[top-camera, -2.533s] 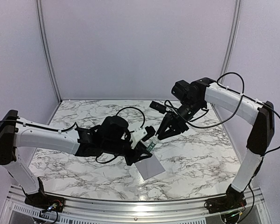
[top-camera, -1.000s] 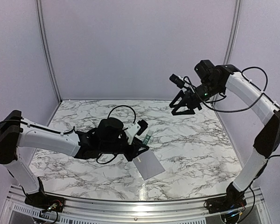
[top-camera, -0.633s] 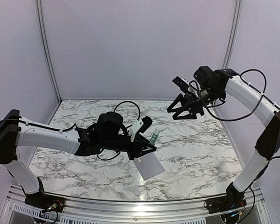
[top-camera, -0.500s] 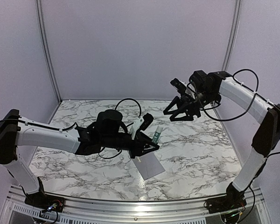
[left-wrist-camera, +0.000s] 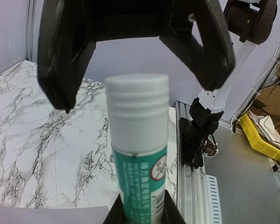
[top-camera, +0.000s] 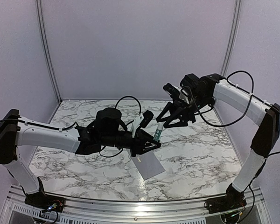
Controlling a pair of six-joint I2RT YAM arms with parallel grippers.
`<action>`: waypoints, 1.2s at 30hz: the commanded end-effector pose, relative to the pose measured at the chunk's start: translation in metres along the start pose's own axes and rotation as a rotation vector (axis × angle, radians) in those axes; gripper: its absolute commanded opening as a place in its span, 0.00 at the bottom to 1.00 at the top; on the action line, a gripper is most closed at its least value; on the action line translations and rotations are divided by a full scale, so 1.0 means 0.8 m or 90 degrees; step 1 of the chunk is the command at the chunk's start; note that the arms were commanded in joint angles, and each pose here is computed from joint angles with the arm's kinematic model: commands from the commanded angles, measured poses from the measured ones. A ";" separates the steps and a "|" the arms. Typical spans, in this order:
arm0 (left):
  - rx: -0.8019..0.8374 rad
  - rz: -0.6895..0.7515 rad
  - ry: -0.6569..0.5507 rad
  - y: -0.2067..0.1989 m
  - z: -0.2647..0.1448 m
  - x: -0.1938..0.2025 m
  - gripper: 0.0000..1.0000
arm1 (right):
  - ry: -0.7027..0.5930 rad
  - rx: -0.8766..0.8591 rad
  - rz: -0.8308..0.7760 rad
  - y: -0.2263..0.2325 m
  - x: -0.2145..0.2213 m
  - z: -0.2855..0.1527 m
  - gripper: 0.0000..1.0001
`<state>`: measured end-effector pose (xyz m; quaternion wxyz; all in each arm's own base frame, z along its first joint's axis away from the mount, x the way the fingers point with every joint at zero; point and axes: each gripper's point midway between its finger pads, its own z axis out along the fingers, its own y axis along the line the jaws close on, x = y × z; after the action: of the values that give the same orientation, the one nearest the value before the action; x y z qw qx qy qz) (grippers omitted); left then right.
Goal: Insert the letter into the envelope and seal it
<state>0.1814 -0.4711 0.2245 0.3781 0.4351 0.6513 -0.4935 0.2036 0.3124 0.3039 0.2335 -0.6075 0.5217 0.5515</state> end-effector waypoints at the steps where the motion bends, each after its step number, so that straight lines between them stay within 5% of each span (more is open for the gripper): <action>1: 0.016 0.020 -0.043 -0.009 0.001 -0.031 0.00 | -0.012 -0.006 -0.005 0.003 -0.005 0.002 0.44; 18: -0.030 0.005 -0.059 0.010 0.008 -0.035 0.00 | -0.012 0.013 0.053 -0.016 0.008 0.009 0.06; 25: -0.286 -0.062 -0.121 0.087 -0.001 -0.035 0.00 | 0.077 0.330 0.193 -0.122 0.068 -0.009 0.00; 30: -0.277 -0.072 -0.096 0.090 0.006 -0.012 0.00 | 0.057 0.307 0.196 -0.121 0.057 -0.017 0.08; 36: -0.272 -0.089 -0.060 0.090 -0.004 0.020 0.00 | 0.006 0.282 0.137 -0.100 -0.001 -0.064 0.54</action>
<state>0.2415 -0.4650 0.1783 0.4450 0.2972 0.7551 -0.3788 0.2784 0.3155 0.2564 0.2535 -0.4851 0.7075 0.4471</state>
